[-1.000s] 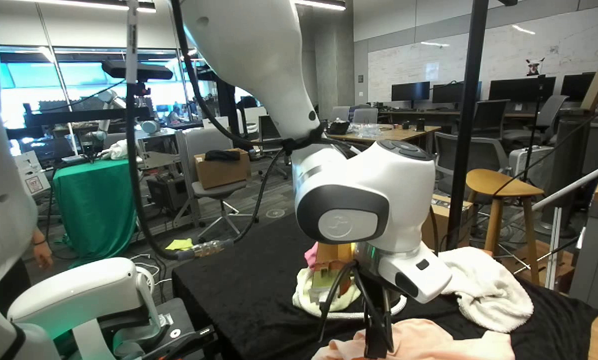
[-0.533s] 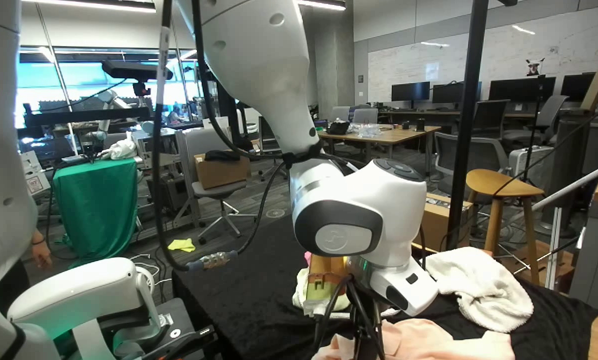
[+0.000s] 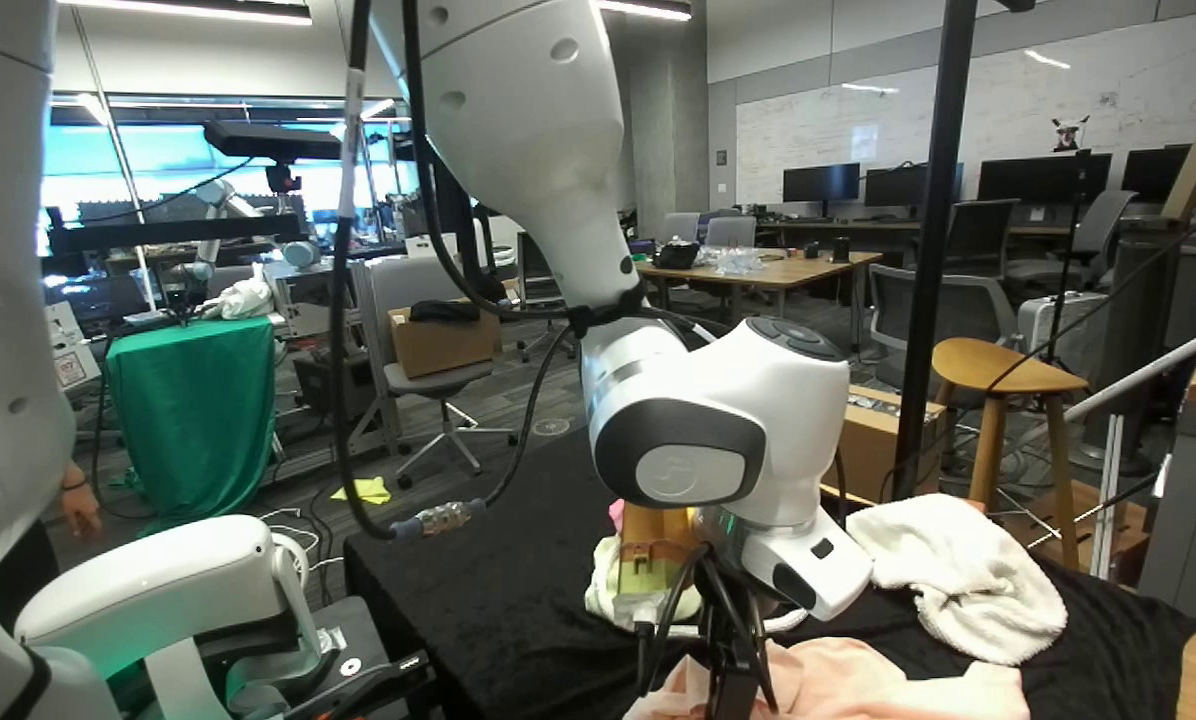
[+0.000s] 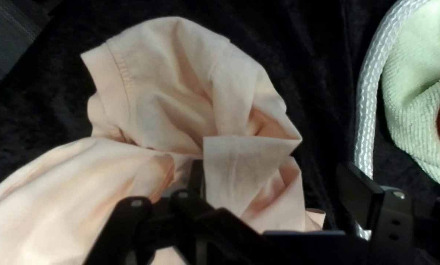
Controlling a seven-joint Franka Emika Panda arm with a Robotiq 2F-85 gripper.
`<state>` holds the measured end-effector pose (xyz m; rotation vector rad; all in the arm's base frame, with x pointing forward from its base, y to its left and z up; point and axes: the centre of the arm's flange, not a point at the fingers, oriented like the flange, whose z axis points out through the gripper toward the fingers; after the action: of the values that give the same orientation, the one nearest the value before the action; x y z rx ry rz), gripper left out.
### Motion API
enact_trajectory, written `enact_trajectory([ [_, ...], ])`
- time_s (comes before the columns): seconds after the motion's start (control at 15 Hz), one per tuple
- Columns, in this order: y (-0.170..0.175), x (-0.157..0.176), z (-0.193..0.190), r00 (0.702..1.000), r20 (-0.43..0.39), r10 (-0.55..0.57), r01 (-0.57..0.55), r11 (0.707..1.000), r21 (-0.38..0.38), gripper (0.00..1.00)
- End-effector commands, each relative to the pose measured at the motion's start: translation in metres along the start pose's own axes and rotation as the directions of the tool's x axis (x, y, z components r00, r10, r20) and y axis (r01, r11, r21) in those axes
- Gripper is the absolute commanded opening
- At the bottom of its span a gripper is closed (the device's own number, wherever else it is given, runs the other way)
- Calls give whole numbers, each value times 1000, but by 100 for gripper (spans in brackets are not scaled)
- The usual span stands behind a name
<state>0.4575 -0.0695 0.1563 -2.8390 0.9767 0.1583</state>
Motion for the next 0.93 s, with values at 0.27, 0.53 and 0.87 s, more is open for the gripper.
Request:
enact_trajectory([
  [0.27, 7, 18, 11, 998, -28, 59, -60, 997, -41, 33],
  [0.53, 14, 28, 21, 993, -30, 115, -117, 991, -67, 8],
  [0.87, 1, 32, -2, 997, -23, 75, -73, 996, 47, 11],
])
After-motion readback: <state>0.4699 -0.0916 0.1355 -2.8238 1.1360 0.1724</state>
